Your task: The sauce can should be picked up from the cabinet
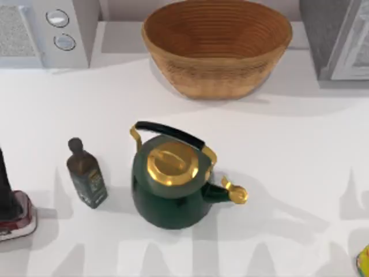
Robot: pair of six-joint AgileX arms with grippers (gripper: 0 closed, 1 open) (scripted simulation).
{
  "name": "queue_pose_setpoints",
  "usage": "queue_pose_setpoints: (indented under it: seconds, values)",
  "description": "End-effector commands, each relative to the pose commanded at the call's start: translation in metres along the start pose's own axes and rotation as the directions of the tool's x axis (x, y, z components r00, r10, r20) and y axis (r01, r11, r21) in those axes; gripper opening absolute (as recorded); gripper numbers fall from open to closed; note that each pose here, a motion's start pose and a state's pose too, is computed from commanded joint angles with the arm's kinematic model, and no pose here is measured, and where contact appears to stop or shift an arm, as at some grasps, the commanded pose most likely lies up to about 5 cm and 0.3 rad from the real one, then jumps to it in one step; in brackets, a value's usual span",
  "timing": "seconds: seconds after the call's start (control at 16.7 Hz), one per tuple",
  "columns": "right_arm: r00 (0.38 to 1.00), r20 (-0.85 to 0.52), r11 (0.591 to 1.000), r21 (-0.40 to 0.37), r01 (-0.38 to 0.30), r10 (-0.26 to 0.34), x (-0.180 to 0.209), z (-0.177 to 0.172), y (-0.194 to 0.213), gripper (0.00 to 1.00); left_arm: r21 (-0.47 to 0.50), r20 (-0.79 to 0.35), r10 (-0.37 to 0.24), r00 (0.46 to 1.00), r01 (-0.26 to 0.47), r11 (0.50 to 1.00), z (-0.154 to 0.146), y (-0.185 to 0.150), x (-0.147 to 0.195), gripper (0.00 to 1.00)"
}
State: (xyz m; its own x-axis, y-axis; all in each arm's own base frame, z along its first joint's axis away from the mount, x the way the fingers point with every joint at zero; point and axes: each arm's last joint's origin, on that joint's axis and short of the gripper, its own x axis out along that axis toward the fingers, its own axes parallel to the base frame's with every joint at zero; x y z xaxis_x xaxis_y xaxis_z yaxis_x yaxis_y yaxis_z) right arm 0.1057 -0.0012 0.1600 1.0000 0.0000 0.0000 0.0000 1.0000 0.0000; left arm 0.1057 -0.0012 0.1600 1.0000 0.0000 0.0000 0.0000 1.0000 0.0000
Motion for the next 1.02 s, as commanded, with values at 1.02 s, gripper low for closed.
queue_pose_setpoints:
  seconds: [1.02]
  values:
    - [1.000, -0.028, 1.000, -0.004, 0.004, -0.004, 0.059, 0.238, 0.018, 1.00, 0.000, 0.000, 0.000, 1.000, 0.000, 1.000, 0.000, 0.000, 0.000, 1.00]
